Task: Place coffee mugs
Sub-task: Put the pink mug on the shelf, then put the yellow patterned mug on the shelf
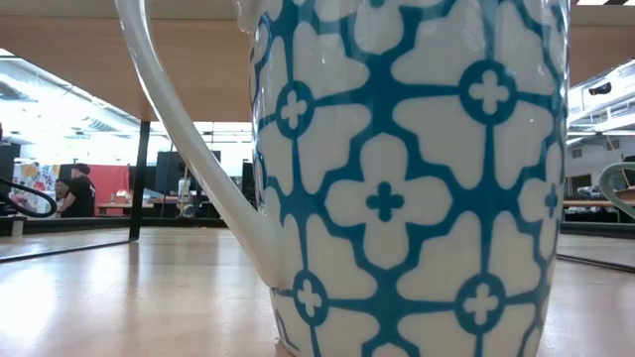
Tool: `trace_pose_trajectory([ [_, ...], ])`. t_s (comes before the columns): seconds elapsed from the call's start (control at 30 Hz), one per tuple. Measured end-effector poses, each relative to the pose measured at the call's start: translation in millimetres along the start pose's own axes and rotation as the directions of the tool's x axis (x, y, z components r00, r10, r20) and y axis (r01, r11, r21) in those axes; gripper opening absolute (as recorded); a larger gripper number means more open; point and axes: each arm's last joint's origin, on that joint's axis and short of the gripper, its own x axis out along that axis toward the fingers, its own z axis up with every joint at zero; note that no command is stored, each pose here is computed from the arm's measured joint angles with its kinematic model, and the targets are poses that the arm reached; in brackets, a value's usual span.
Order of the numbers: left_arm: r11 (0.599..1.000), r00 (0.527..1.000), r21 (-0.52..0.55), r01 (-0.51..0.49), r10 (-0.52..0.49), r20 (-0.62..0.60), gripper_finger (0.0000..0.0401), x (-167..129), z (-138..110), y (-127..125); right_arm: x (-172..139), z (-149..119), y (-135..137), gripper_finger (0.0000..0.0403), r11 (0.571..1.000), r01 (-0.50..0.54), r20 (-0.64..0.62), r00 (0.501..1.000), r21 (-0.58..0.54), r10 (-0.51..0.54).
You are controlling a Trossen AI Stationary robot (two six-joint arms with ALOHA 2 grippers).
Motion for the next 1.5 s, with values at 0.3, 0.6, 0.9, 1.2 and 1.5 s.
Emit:
trace_pose_trajectory([
  [0.3,1.000,1.000,0.000,0.000,0.000,0.000,0.0151,0,0,0,0,0,1,0.0081,1.000,-0.016,-0.024,1.000,0.007,0.016],
  [0.6,1.000,1.000,0.000,0.000,0.000,0.000,0.0151,0,0,0,4,4,0,0.0106,1.000,-0.004,-0.021,1.000,0.023,0.005],
  [0.9,1.000,1.000,0.000,0.000,0.000,0.000,0.0151,0,0,0,9,9,-2,0.0142,0.999,-0.008,-0.079,0.997,0.048,0.011],
  [1.2,1.000,1.000,0.000,0.000,0.000,0.000,0.0151,0,0,0,11,11,-3,0.0162,0.999,-0.004,-0.077,0.997,0.048,0.008],
  [1.5,1.000,1.000,0.000,0.000,0.000,0.000,0.0151,0,0,0,11,11,-3,0.0161,0.999,-0.009,-0.069,0.998,-0.035,0.006],
])
